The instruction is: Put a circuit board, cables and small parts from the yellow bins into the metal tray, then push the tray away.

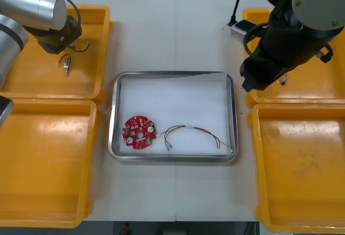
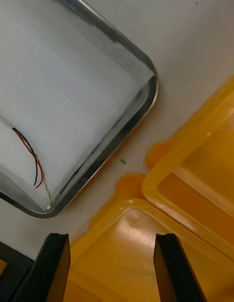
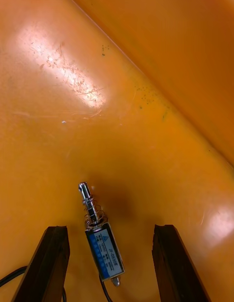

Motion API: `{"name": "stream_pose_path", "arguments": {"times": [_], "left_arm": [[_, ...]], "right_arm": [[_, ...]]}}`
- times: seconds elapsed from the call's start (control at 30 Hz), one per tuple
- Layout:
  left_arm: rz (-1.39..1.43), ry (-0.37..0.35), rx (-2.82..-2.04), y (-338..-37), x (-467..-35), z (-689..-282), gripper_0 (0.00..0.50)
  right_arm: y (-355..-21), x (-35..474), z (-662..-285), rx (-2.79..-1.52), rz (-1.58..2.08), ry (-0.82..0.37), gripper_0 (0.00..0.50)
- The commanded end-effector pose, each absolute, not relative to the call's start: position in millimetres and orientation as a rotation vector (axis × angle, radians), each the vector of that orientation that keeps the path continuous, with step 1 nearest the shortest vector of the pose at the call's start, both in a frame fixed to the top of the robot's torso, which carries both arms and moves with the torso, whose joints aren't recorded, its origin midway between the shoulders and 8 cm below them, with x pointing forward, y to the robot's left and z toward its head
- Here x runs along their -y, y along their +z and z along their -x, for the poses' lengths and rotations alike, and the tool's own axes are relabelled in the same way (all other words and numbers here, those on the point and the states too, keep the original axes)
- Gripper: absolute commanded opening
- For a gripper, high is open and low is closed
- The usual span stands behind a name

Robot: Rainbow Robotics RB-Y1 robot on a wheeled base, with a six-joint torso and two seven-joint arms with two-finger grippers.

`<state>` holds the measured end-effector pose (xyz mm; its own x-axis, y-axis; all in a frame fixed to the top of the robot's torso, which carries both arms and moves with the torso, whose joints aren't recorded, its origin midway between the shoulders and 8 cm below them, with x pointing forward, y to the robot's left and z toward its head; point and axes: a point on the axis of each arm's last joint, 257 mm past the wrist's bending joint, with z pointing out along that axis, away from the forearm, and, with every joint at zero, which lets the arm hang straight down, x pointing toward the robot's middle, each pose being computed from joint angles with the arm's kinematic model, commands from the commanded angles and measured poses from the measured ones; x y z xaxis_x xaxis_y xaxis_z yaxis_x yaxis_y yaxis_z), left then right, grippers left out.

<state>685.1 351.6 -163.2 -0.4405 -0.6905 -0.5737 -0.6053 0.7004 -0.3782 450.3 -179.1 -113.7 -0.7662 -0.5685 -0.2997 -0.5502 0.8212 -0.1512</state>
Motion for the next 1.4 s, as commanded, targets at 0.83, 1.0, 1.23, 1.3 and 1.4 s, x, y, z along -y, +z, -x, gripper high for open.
{"name": "stream_pose_path", "arguments": {"times": [0.83,1.0,1.23,1.3,1.4], "left_arm": [[0.925,-0.130,-2.125,-140.0,-337.7,-701.5,0.000],[0.936,-0.134,-2.098,-118.1,-346.1,-702.5,0.000],[0.963,-0.164,-2.117,-71.7,-343.9,-687.6,0.000],[0.965,-0.175,-2.135,-61.6,-341.0,-681.2,0.000],[0.963,-0.198,-2.170,-50.2,-335.0,-670.3,0.000]], "right_arm": [[-61.2,321.6,-519.3,-2.695,-0.314,0.103,0.500],[-61.9,336.2,-537.5,-2.675,-0.256,0.083,0.500],[-71.8,354.4,-568.0,-2.632,-0.212,0.053,0.500],[-75.8,356.7,-575.3,-2.625,-0.210,0.053,0.500],[-82.9,358.3,-586.7,-2.612,-0.215,0.055,0.500]]}}
